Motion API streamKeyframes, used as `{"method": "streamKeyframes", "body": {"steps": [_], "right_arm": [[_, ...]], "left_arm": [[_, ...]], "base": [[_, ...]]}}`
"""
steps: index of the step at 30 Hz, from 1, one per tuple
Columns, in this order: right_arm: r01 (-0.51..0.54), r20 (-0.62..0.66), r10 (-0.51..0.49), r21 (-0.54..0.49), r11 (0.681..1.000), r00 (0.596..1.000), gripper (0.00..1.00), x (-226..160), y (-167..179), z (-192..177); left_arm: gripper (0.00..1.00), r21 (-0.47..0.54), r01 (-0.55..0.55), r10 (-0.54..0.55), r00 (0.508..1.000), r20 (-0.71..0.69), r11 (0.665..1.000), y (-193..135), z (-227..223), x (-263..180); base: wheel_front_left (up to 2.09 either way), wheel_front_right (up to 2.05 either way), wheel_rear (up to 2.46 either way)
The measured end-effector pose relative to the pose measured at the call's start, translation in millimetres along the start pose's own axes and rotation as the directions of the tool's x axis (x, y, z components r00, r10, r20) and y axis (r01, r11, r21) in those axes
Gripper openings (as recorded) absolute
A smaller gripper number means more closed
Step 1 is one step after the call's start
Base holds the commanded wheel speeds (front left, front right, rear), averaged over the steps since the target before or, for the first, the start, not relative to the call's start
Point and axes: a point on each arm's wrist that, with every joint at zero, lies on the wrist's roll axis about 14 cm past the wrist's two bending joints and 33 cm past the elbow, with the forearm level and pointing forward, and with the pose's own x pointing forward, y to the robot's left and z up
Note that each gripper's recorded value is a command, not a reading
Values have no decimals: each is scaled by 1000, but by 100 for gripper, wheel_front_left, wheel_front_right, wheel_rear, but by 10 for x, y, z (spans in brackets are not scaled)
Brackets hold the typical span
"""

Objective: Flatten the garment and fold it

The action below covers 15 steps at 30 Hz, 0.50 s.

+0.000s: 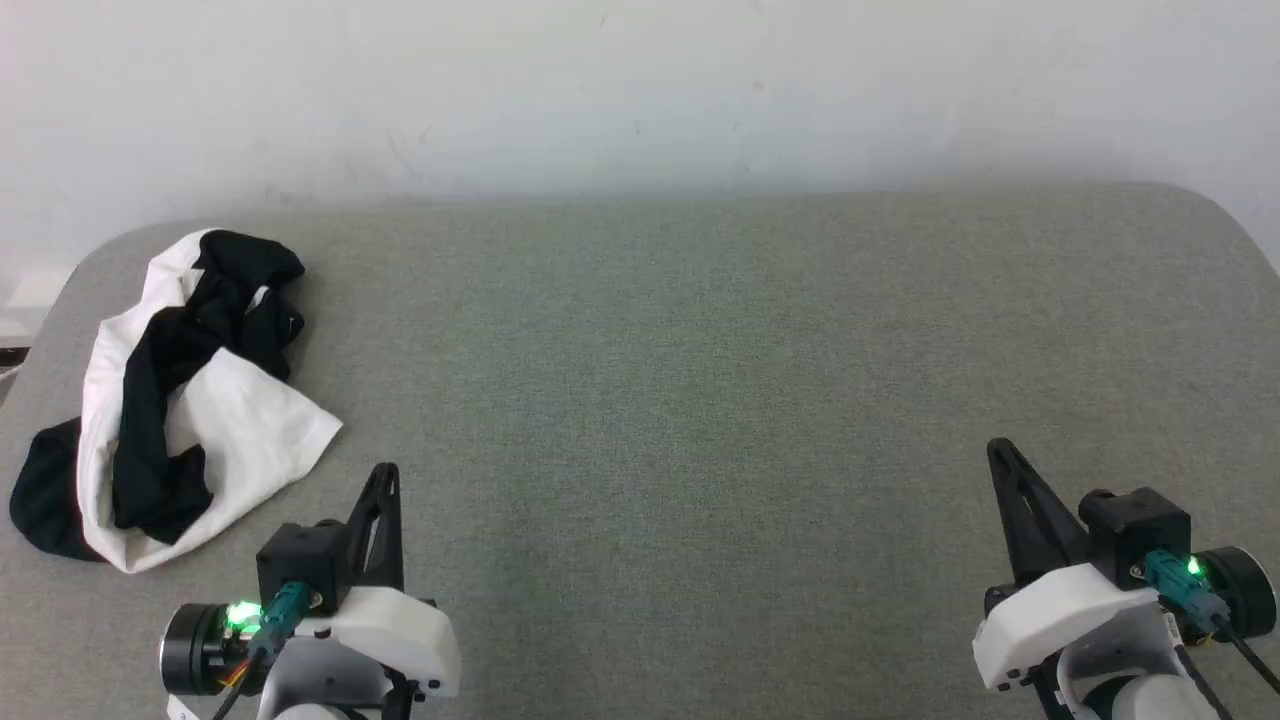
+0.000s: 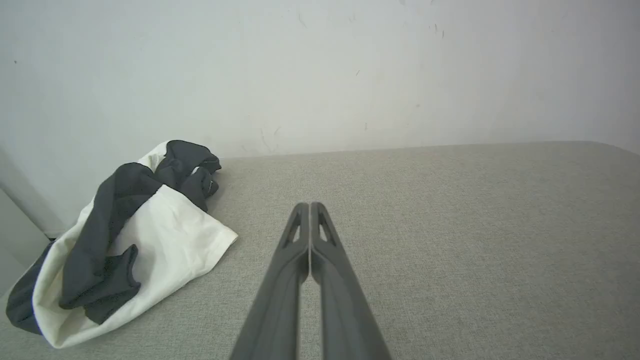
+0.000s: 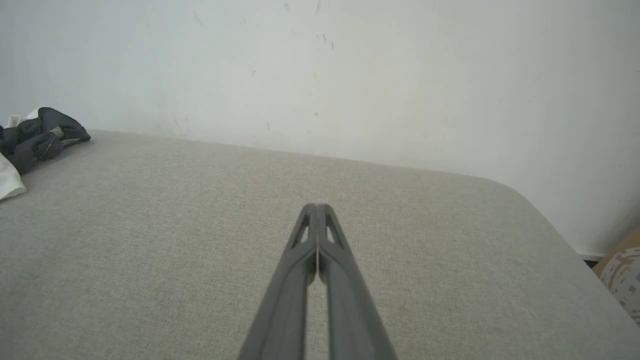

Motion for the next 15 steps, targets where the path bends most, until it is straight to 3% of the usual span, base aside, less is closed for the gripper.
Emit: {"method": "streamKeyframes", "body": {"steps": [15], "right_arm": [[0,0,0,0,1000,1000,0,0,0,0]], "left_arm": [[0,0,0,0,1000,0,1000,0,0,0]], "base": [[0,0,0]]}}
